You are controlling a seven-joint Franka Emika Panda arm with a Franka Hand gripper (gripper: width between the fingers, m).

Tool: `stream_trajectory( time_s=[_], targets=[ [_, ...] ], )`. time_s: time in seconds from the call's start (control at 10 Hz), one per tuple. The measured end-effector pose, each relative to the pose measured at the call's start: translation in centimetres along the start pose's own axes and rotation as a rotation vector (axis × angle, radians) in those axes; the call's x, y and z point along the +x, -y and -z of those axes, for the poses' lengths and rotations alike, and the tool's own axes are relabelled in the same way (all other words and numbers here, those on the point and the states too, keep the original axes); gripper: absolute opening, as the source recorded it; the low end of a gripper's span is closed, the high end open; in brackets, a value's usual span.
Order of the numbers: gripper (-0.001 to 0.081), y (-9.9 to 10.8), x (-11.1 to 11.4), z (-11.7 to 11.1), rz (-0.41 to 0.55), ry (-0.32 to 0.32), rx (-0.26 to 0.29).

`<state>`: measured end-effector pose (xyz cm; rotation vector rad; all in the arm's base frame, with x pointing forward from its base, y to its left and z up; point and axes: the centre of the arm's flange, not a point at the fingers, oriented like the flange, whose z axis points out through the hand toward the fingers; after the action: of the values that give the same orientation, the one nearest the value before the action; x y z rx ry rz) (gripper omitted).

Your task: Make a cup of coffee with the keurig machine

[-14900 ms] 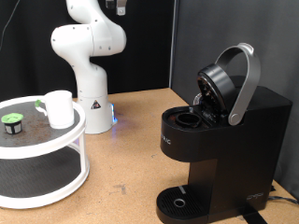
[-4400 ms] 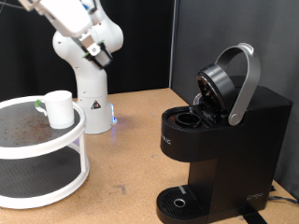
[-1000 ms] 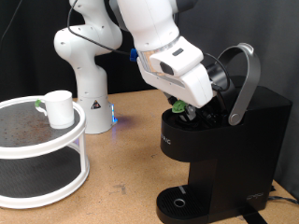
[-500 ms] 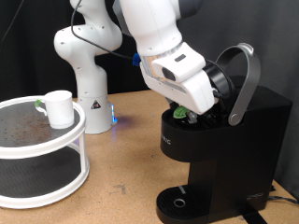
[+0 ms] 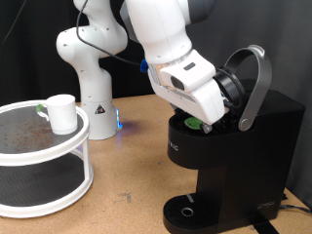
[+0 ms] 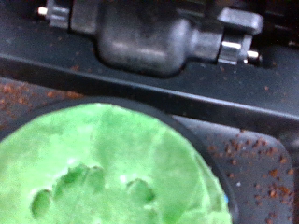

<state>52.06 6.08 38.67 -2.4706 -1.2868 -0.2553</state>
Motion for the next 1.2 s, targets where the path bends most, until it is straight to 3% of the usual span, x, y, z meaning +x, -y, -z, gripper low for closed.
stream_trajectory(
  time_s=[0.3, 0.9, 1.0, 1.1, 1.2],
  targets=[
    [0.0806, 0.0, -0.3, 0.8, 0.001, -0.057, 0.022],
    [0.0807, -0.5, -4.7, 6.7, -0.024, -0.168, 0.053],
    [0.0807, -0.5, -4.6, 6.4, -0.026, -0.161, 0.056],
    [0.0807, -0.4, -4.5, 6.5, -0.035, -0.192, 0.065],
    [0.0807, -0.3, -4.3, 7.3, -0.056, -0.266, 0.079]
  ],
)
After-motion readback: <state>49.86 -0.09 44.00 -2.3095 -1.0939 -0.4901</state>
